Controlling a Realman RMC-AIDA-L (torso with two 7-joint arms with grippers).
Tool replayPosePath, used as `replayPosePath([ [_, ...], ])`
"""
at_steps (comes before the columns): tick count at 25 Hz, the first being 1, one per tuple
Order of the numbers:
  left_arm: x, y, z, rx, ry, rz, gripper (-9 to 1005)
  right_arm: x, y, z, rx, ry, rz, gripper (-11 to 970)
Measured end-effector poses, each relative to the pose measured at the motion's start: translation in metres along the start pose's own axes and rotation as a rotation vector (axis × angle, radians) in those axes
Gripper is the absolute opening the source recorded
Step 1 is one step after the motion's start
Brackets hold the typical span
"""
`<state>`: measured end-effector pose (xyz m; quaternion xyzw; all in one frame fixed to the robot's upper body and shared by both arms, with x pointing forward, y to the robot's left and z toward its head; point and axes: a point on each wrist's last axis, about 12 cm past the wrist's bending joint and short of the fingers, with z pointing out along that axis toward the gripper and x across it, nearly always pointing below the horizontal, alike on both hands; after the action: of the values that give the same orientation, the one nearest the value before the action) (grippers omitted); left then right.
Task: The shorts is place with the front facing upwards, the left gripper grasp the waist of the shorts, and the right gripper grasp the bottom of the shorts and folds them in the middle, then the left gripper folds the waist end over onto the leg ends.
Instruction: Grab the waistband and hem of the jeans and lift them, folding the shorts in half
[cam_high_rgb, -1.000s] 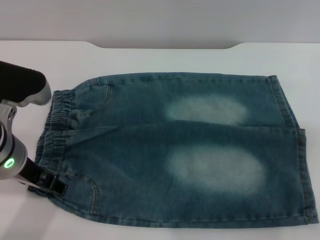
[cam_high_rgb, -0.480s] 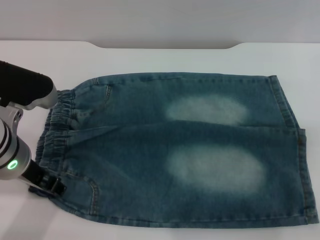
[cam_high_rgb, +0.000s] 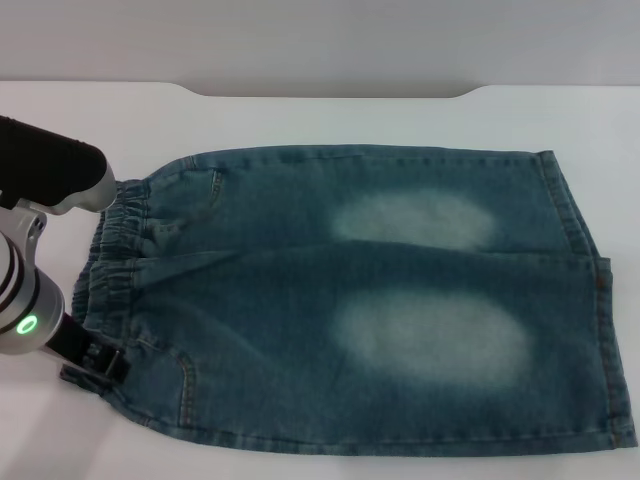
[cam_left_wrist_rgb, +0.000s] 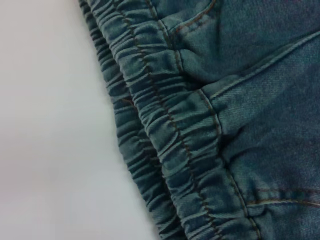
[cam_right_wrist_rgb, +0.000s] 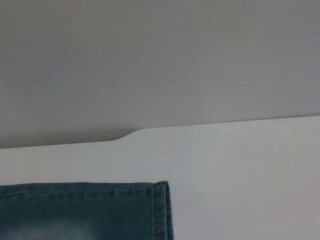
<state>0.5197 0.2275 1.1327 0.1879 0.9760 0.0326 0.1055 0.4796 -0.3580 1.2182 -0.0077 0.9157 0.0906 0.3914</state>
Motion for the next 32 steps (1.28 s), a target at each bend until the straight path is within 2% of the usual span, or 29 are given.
replayPosePath([
  [8, -0.001, 0.001, -0.004, -0.003, -0.008, 0.003, 495, 0.0, 0.002, 0.001, -0.01, 0.015, 0.005, 650],
  [9, -0.002, 0.002, -0.013, -0.006, -0.037, 0.004, 476, 0.001, 0.002, 0.001, -0.013, 0.021, 0.008, 650],
  [12, -0.003, 0.004, -0.022, -0.008, -0.062, 0.0, 418, 0.003, 0.002, 0.003, -0.021, 0.041, 0.019, 650],
  [17, -0.003, 0.006, -0.024, -0.01, -0.07, -0.006, 190, 0.009, 0.001, 0.011, -0.045, 0.087, 0.042, 650],
  [22, -0.002, 0.01, -0.023, -0.01, -0.065, -0.03, 26, 0.009, 0.002, 0.013, -0.05, 0.091, 0.044, 650],
  [27, 0.001, 0.019, -0.026, -0.011, -0.058, -0.078, -2, 0.009, 0.002, 0.014, -0.053, 0.093, 0.046, 649],
  [32, 0.001, 0.014, -0.023, -0.007, -0.054, -0.053, 56, 0.008, 0.003, 0.015, -0.056, 0.091, 0.042, 649],
])
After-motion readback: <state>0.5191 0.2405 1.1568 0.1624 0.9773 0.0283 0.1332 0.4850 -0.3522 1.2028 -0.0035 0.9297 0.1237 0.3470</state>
